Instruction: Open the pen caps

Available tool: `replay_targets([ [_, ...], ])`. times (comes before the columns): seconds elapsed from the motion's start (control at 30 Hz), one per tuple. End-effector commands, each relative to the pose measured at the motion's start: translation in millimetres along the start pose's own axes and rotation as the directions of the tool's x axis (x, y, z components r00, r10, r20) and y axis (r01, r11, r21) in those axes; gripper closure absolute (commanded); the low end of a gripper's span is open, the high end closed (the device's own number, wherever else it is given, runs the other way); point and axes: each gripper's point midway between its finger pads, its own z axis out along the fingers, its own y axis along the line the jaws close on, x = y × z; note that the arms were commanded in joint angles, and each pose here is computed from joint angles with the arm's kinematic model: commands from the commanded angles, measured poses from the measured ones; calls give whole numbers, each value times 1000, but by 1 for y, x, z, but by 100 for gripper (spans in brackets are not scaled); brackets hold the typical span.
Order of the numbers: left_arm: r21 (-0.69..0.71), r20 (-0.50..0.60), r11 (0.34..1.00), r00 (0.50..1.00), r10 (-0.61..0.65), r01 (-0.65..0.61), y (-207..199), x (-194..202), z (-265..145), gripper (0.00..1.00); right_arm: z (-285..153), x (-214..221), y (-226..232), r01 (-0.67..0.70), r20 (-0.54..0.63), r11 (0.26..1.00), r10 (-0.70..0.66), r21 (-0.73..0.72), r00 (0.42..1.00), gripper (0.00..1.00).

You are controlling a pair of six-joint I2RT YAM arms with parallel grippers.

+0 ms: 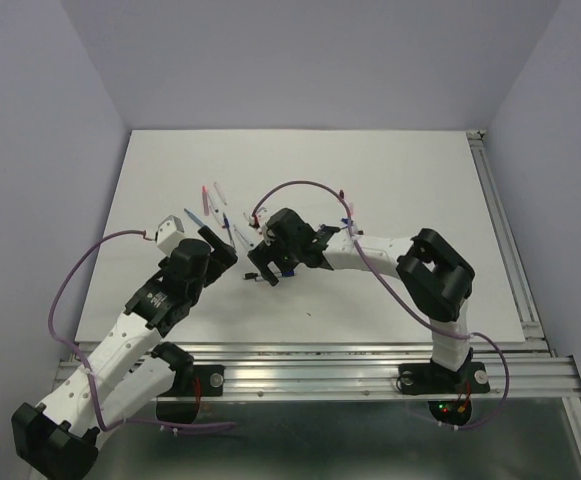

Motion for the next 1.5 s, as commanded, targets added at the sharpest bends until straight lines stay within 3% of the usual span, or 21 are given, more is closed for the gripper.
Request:
replay_targets([
  [0.0, -5, 26, 1000, 1000, 8, -8, 0, -6, 1, 1, 7, 14, -4, 10, -42, 1000, -10, 11, 999, 0],
  [0.8, -37, 36, 999, 999, 9, -8, 3, -8, 4, 1, -11, 66, 29, -113, -153, 993, 109, -21, 982, 1],
  [1.2, -44, 35, 999, 999, 12, -10, 4, -7, 5, 1, -12, 75, 37, -83, -179, 996, 86, 24, 980, 22],
  [1.3, -47, 36, 999, 999, 11, -9, 4, -8, 5, 1, -10, 81, 38, -76, -200, 996, 82, 39, 976, 31],
  [1.47, -52, 38, 999, 999, 9, -7, 5, -8, 5, 1, -11, 88, 49, -58, -215, 998, 55, -9, 975, 55],
])
